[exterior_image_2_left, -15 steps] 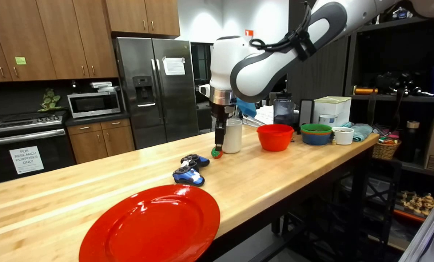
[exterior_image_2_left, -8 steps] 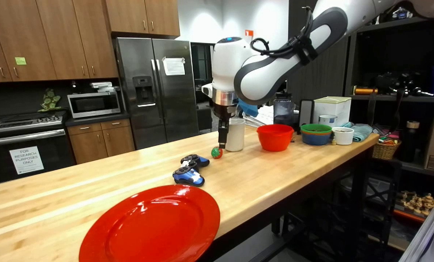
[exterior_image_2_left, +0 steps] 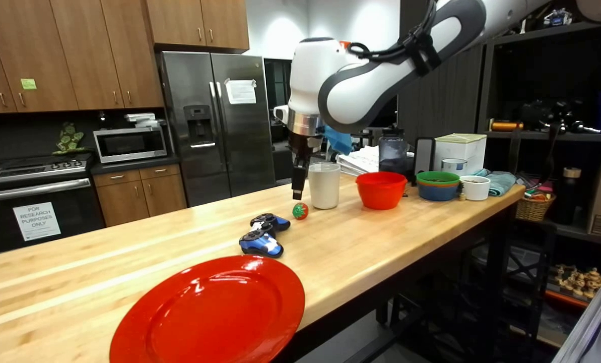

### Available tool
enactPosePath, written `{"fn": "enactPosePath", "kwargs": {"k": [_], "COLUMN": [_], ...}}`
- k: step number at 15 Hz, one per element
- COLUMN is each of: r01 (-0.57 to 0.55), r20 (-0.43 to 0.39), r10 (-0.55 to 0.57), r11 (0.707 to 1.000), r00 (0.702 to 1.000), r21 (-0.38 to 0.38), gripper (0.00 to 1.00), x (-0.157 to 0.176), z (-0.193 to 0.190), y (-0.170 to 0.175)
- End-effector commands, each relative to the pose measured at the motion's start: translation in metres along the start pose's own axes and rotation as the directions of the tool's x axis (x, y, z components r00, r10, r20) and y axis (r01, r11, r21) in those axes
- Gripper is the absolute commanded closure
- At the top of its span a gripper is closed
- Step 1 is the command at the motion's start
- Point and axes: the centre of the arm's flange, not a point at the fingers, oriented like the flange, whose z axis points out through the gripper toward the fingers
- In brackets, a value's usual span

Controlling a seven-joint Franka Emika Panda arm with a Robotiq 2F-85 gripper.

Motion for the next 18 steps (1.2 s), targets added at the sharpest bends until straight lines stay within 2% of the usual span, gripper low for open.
{"fn": "enactPosePath", "kwargs": {"k": [1, 2, 5, 11, 18], "r01": [0.008, -0.002, 0.001, -0.007, 0.014], "r20": [-0.059, -0.042, -0.063, -0.062, -0.018], "r10": [-0.007, 0.002, -0.001, 0.008, -0.013], "r11": [1.000, 1.000, 1.000, 1.000, 1.000], "r00": [0.998, 0.999, 0.998, 0.998, 1.000], "r21": [0.011, 0.006, 0.004, 0.016, 0.023], "gripper": [0.00, 0.00, 0.00, 0.00, 0.00], "x": [0.011, 0.010, 0.015, 0.014, 0.005], "z": [-0.039, -0.021, -0.035, -0.031, 0.004], "y": [-0.002, -0.005, -0.006, -0.007, -0.020]}}
